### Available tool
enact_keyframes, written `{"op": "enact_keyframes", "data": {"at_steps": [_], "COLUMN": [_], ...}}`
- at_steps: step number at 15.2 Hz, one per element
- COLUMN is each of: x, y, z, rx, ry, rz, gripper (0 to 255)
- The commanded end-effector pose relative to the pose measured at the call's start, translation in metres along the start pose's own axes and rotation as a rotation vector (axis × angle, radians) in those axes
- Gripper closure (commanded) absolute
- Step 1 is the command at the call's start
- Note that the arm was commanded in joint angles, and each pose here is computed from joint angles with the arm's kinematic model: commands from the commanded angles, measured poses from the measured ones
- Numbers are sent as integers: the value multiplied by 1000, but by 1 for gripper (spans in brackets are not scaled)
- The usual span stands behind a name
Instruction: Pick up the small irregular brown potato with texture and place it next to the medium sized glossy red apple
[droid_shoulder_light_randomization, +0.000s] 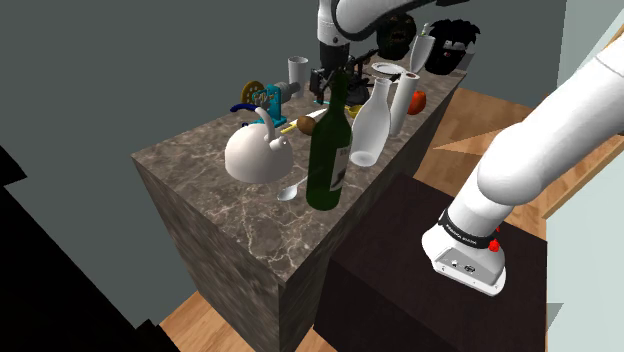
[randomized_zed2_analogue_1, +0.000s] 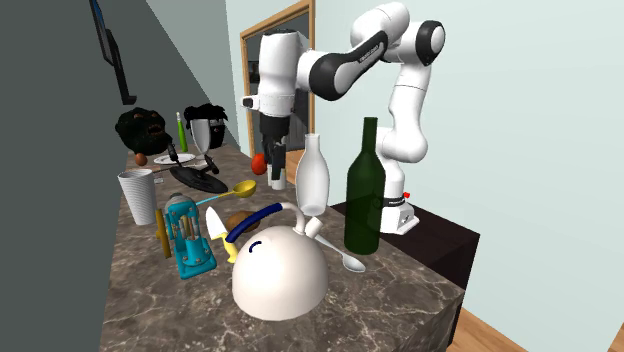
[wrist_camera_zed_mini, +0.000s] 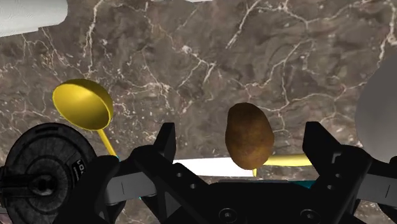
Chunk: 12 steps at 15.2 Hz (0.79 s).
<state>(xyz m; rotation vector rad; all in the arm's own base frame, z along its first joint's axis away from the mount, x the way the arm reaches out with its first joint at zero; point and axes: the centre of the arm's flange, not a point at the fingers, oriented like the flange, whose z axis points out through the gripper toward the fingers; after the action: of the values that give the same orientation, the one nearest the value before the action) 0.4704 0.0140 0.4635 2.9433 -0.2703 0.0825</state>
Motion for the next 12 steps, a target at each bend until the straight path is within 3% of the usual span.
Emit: {"op": "enact_keyframes", "data": {"at_steps": [1, 9, 12], "x": [17, 85, 86], "y": [-12, -43, -43], "z": [21, 102, 114], "rx": [-13, -65, -66], "ry": [-8, -39, -40], "rz": [11, 54, 55], "gripper": [0, 0, 0]}}
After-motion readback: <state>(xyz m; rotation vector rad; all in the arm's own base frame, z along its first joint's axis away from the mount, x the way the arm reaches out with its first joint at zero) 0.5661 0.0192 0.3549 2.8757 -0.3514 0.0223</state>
